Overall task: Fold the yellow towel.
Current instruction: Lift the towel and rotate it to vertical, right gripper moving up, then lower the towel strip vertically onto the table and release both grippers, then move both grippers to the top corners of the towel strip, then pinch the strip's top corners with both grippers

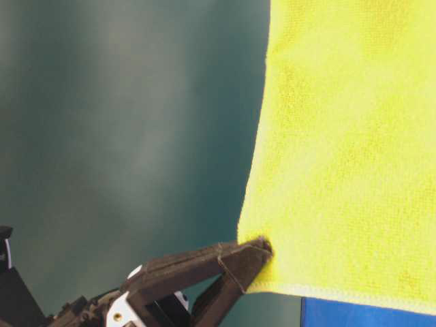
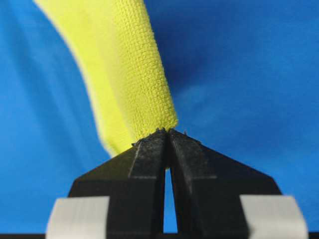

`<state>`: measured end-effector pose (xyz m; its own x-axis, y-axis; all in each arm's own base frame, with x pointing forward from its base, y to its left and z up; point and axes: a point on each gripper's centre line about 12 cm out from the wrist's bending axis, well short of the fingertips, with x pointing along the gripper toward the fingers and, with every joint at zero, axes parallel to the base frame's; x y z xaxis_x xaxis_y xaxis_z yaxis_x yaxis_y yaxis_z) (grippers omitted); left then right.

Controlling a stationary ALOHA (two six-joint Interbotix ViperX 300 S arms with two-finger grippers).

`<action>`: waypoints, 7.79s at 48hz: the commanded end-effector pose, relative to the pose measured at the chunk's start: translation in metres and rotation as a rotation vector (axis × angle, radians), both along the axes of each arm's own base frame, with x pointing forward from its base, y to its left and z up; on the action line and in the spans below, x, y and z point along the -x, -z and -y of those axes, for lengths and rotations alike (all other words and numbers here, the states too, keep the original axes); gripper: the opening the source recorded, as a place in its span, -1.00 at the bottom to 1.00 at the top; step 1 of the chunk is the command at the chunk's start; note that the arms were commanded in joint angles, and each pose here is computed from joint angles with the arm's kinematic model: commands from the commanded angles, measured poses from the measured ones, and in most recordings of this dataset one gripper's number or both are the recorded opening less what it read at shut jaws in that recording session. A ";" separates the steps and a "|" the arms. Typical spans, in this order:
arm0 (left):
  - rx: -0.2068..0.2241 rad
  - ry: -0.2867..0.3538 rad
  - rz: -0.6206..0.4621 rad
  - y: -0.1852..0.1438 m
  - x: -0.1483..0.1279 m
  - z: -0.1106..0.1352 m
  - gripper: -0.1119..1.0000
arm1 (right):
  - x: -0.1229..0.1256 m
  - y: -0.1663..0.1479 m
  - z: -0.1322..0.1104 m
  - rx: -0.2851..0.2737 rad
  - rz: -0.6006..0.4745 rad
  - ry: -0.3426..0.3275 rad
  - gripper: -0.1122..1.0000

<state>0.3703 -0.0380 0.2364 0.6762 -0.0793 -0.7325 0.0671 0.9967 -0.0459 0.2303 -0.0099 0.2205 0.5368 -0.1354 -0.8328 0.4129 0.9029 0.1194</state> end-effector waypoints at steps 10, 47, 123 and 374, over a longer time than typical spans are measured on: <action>0.012 0.053 0.190 -0.013 -0.018 0.021 -0.74 | -0.002 -0.009 0.046 0.127 -0.016 0.157 -0.78; -0.075 0.212 0.372 -0.014 -0.117 0.073 -0.74 | -0.075 -0.020 0.147 0.283 0.069 0.254 -0.78; -0.034 0.187 0.344 0.070 -0.091 0.073 -0.74 | -0.119 0.041 0.159 0.230 0.061 0.175 -0.78; -0.218 -0.387 0.282 0.104 -0.052 -0.219 -0.76 | -0.052 0.080 0.165 0.220 0.016 0.171 -0.72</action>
<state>0.4208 0.1693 0.1069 0.7835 0.3223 -0.5312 -0.3099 0.9437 0.1155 0.2860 -0.1688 0.1278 0.4960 -0.3732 -0.7840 0.5467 0.8357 -0.0519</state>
